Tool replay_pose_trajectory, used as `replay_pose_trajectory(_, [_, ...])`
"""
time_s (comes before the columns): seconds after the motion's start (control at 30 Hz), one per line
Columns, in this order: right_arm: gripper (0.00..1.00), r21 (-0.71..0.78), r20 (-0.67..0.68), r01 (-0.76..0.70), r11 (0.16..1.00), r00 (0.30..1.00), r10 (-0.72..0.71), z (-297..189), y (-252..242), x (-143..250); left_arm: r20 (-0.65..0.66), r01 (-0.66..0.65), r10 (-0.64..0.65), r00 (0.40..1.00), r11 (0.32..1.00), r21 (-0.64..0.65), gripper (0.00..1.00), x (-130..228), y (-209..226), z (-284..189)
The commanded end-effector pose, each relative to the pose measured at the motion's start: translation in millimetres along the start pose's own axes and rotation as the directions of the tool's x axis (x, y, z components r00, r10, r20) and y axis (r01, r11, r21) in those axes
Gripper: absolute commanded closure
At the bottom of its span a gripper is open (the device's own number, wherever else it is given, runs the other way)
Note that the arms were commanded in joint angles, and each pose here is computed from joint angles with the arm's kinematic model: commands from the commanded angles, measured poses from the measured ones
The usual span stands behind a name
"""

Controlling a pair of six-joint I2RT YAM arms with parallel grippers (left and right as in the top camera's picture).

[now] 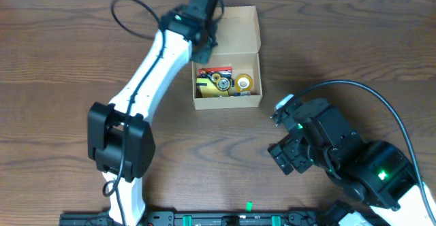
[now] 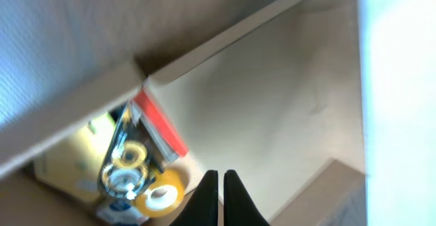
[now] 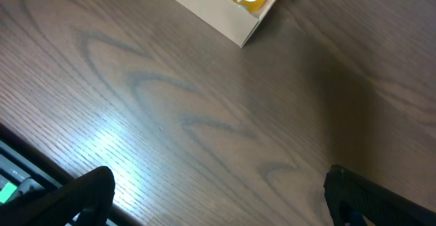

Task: Pack container
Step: 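Lower the correction tape into the box and open the left gripper, then withdraw the left gripper up and behind the box's left side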

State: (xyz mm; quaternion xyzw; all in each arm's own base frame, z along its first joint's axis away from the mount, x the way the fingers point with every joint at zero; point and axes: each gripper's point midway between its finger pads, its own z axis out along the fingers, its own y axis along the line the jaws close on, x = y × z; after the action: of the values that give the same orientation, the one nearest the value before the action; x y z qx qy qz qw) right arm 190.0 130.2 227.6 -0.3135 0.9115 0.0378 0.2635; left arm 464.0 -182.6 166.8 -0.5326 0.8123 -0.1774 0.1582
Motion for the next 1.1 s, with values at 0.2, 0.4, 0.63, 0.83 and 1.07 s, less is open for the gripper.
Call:
replay_pose_trajectory(0.2, [0.01,0.005,-0.002,0.008,1.000,1.000,-0.008,0,-1,0,0.186,-0.543,0.531,0.827,0.840,0.018,0.94,-78,-41,-79])
replay_pose_trajectory(0.4, [0.01,0.005,-0.002,0.008,1.000,1.000,-0.008,0,-1,0,0.048,-0.849,0.848,0.529,0.528,0.026,0.94,-110,-13,-88])
replay_pose_trajectory(0.63, [0.01,0.005,-0.002,0.008,1.000,1.000,-0.008,0,-1,0,0.073,-0.978,0.986,0.151,0.138,0.159,0.94,-130,-3,-92])
replay_pose_trajectory(0.83, [0.01,0.005,-0.002,0.008,1.000,1.000,-0.008,0,-1,0,0.091,-0.956,0.990,0.108,0.078,0.281,0.94,-133,6,-80])
replay_pose_trajectory(1.07, [0.01,0.005,-0.002,0.008,1.000,1.000,-0.008,0,-1,0,0.001,-0.944,0.991,0.131,0.125,0.306,0.94,-131,33,-49])
